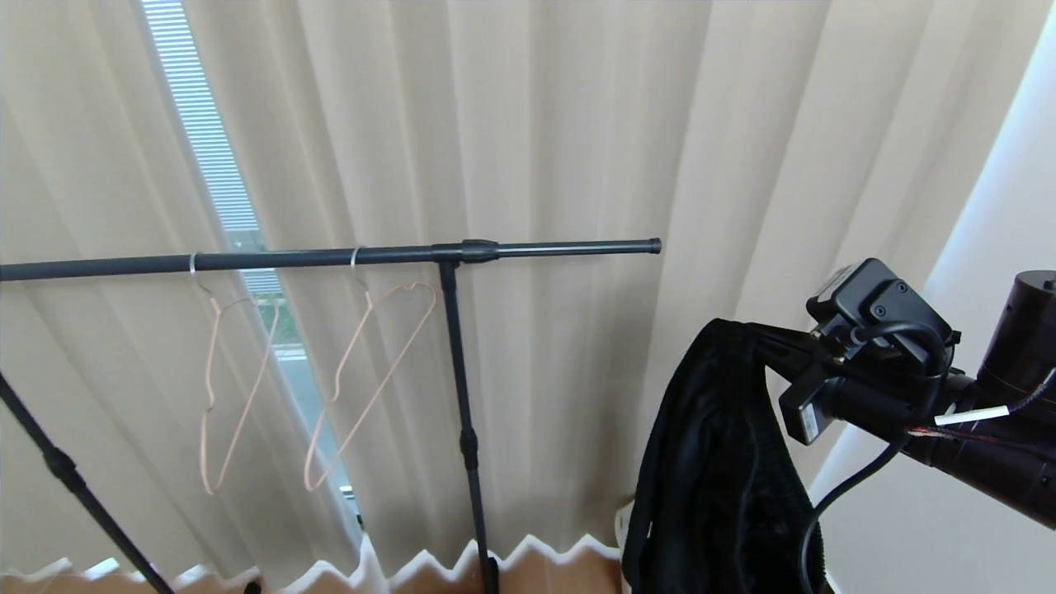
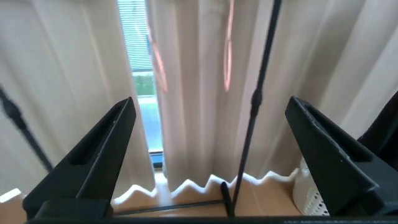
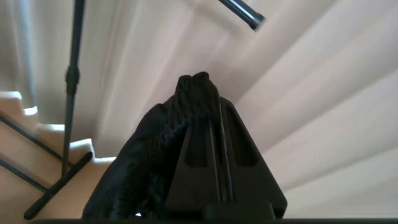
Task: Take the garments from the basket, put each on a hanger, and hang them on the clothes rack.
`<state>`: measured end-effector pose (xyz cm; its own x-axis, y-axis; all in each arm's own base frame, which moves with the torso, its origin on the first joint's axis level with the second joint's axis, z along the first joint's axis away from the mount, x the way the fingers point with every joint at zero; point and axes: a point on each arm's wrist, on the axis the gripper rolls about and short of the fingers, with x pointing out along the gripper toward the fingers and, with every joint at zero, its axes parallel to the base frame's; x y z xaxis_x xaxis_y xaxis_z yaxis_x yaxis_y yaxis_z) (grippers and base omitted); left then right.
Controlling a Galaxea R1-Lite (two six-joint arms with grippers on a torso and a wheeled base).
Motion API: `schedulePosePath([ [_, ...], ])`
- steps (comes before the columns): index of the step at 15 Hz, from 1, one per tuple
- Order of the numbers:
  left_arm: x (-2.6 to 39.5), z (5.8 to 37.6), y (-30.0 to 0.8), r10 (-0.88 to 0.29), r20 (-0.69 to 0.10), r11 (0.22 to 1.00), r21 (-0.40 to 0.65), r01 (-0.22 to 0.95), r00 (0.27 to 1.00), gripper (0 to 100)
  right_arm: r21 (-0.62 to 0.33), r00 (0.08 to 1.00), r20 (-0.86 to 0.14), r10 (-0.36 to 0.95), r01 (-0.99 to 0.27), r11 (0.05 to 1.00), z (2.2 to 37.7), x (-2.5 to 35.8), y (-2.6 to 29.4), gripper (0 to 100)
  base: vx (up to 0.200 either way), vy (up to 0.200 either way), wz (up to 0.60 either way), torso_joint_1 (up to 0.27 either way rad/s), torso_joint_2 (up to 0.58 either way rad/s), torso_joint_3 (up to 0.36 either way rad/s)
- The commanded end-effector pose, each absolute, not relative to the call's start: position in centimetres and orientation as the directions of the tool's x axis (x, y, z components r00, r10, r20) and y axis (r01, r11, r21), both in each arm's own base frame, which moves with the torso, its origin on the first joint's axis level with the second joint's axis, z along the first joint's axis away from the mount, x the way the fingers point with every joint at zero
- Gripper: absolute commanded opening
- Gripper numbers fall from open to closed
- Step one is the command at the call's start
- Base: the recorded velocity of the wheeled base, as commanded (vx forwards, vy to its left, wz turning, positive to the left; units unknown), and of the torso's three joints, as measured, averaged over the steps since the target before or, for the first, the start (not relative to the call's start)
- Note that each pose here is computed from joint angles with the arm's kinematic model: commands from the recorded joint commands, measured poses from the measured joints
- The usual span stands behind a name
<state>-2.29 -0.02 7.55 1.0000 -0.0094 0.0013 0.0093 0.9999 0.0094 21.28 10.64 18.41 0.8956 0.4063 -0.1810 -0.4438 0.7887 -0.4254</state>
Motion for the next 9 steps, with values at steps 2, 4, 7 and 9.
schedulePosePath([
  [2, -2.28, 7.53, -0.02, -0.009, -0.002, 1.000, 0.009, 0.009, 1.000, 100, -0.425, 0.900, -0.169, 0.402, -0.434, 0.794, 18.68, 21.22, 10.42, 0, 0.000, 0.100, 0.00, 0.001, 0.00, -0.001],
  [4, -2.28, 7.55, -0.02, -0.009, 0.000, 1.000, 0.009, 0.009, 1.000, 100, -0.425, 0.899, -0.169, 0.403, -0.436, 0.794, 18.68, 21.22, 10.42, 0, 0.000, 0.200, 0.00, -0.002, 0.00, 0.002],
  [7, -2.28, 7.53, -0.02, -0.009, -0.002, 1.000, 0.009, 0.009, 1.000, 100, -0.425, 0.904, -0.166, 0.394, -0.426, 0.799, 18.76, 21.36, 10.21, 0, 0.000, 0.200, 0.00, 0.001, 0.00, 0.004],
  [9, -2.28, 7.53, -0.02, -0.011, -0.002, 1.000, 0.009, 0.011, 1.000, 100, -0.425, 0.905, -0.163, 0.394, -0.425, 0.800, 18.83, 21.27, 10.16, 0, 0.000, 0.200, 0.00, -0.002, 0.00, -0.002],
])
